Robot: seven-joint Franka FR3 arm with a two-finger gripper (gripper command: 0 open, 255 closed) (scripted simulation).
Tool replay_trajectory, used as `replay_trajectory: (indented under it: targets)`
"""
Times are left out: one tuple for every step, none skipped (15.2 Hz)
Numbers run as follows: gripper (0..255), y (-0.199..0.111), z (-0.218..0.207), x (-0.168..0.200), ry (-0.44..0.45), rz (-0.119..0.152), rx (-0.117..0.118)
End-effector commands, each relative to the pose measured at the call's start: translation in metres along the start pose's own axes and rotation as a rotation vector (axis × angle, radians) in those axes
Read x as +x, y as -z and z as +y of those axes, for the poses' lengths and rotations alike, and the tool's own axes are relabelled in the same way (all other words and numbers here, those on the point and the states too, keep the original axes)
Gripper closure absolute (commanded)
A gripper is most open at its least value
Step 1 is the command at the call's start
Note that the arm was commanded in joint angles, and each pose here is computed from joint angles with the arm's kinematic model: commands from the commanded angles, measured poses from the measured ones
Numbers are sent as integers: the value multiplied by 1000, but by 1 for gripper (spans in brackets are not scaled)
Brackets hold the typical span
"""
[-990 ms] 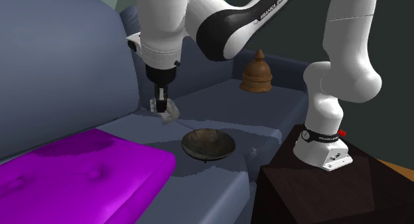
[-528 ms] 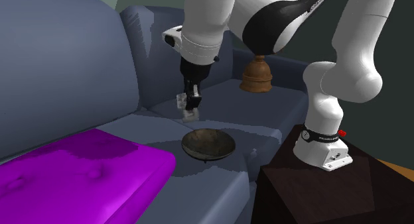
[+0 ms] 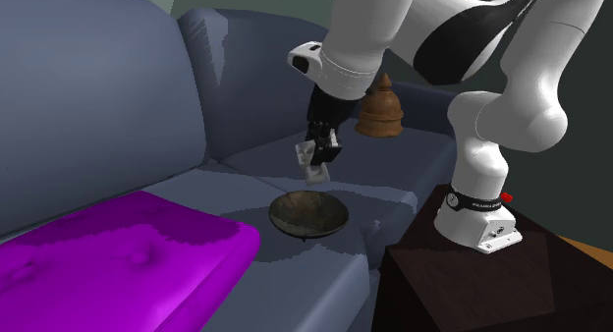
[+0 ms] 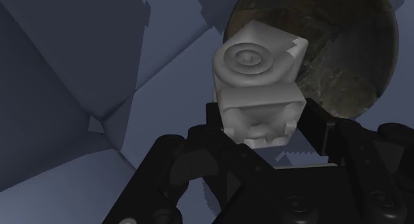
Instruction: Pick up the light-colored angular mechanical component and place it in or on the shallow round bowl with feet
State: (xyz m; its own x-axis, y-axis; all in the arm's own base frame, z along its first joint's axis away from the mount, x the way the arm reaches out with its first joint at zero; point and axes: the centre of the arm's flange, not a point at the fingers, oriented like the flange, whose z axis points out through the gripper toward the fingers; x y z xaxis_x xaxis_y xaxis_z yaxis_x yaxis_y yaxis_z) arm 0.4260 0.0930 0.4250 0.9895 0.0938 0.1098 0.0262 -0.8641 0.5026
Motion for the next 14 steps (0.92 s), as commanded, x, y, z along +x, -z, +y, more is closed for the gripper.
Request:
replay_trajectory:
  targets:
    - [255,-9,-5,-2,0,0,0]
    - [255,-13,-8,-2,0,0,0]
    - [255,-18,-10,-3,0,0,0]
    - [255,-22,-13,-4,0,0,0]
    - [255,-27,-16,-4,0,0,0]
    - [255,-31,-18,-5,0,0,0]
    - [255,-36,-21,-5,0,0,0]
    - [255,-40,-24,-6,0,0,0]
    - [255,-45,-26,-7,0,0,0]
    - [255,-49,-29,-7,0,0,0]
    - [255,-54,-32,-8,0,0,0]
    - [255,-58,-34,-8,0,0,0]
    - [255,-66,-39,-9,0,0,0]
    - [255,-66,-39,-9,0,0,0]
